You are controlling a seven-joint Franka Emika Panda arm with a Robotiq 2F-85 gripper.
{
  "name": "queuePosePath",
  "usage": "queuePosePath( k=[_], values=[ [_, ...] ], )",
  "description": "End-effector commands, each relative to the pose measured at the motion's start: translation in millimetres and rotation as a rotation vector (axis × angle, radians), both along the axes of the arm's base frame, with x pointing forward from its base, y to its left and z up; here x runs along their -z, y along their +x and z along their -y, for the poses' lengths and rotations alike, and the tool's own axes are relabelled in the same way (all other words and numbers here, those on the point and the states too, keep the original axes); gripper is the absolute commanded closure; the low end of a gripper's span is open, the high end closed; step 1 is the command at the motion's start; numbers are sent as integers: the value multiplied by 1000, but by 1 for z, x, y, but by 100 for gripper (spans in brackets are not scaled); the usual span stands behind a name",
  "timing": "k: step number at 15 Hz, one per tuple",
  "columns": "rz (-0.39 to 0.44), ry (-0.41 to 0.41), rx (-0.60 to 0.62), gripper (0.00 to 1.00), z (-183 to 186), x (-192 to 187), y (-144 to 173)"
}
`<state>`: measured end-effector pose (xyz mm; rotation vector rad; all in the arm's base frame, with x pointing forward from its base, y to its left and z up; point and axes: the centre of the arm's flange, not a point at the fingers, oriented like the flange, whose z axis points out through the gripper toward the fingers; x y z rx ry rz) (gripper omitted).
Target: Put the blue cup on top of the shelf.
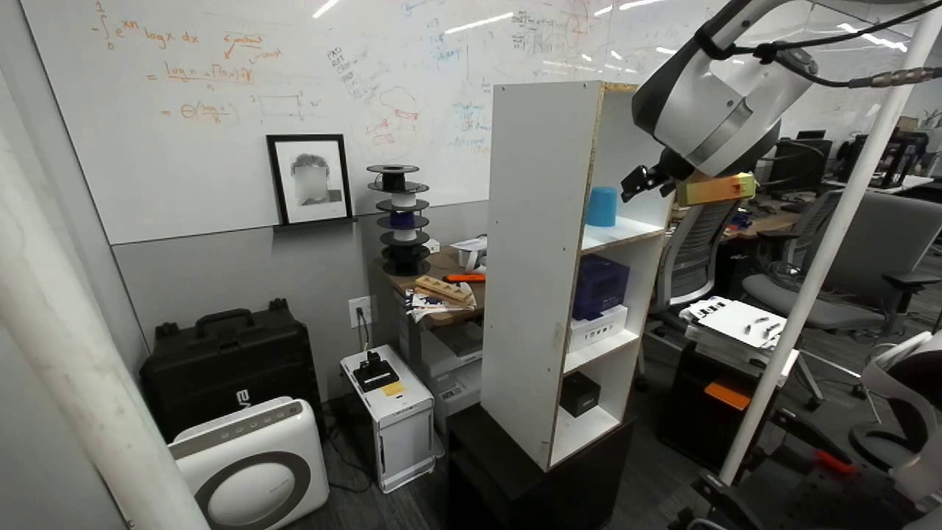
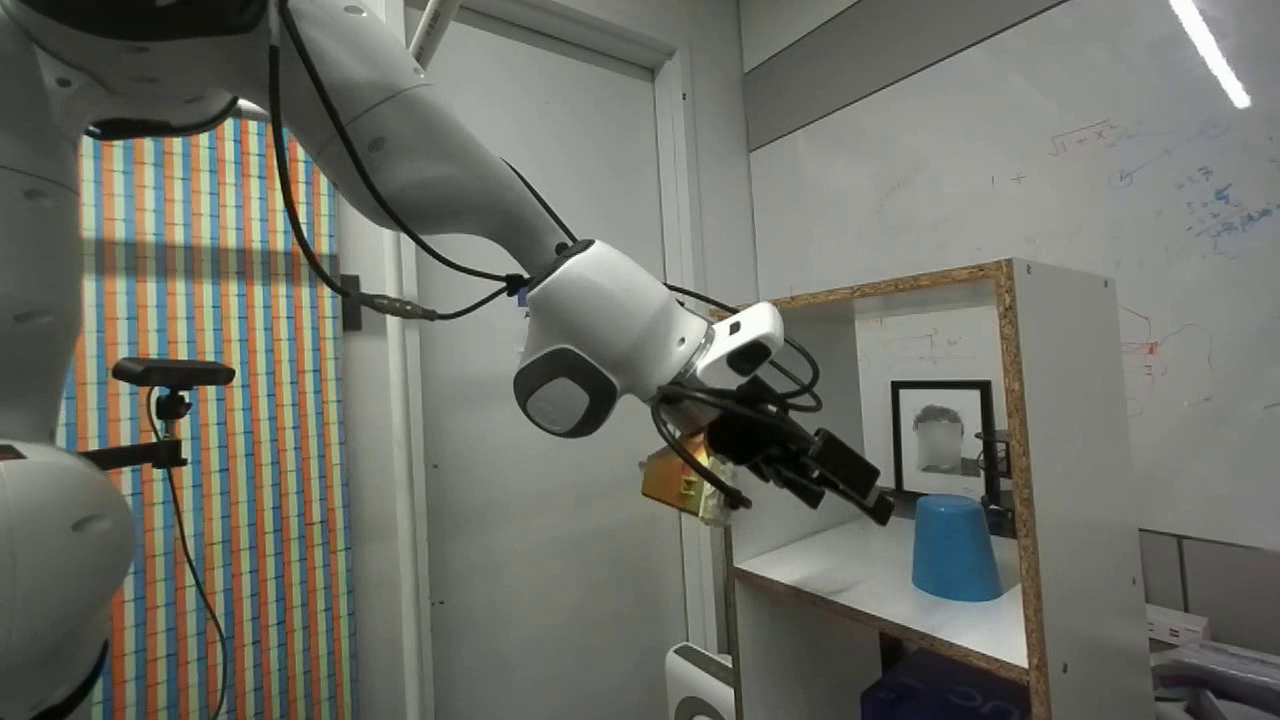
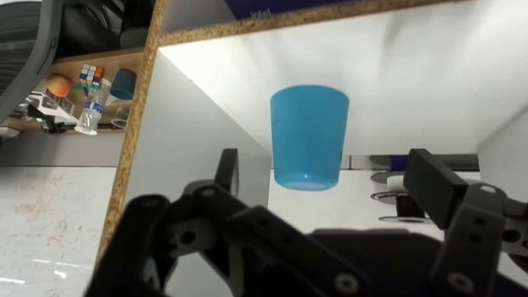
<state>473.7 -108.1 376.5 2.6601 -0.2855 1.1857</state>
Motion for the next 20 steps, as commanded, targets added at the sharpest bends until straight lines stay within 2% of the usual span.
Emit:
queuePosePath(
  k=[1, 7, 14, 20],
  values=[
    [129, 43, -4, 0, 19, 3, -1],
    [176, 157, 11, 0, 34, -5, 16],
    [149, 252, 53, 0, 39, 18, 21],
    [119, 292, 110, 0, 67, 35, 11]
  ],
)
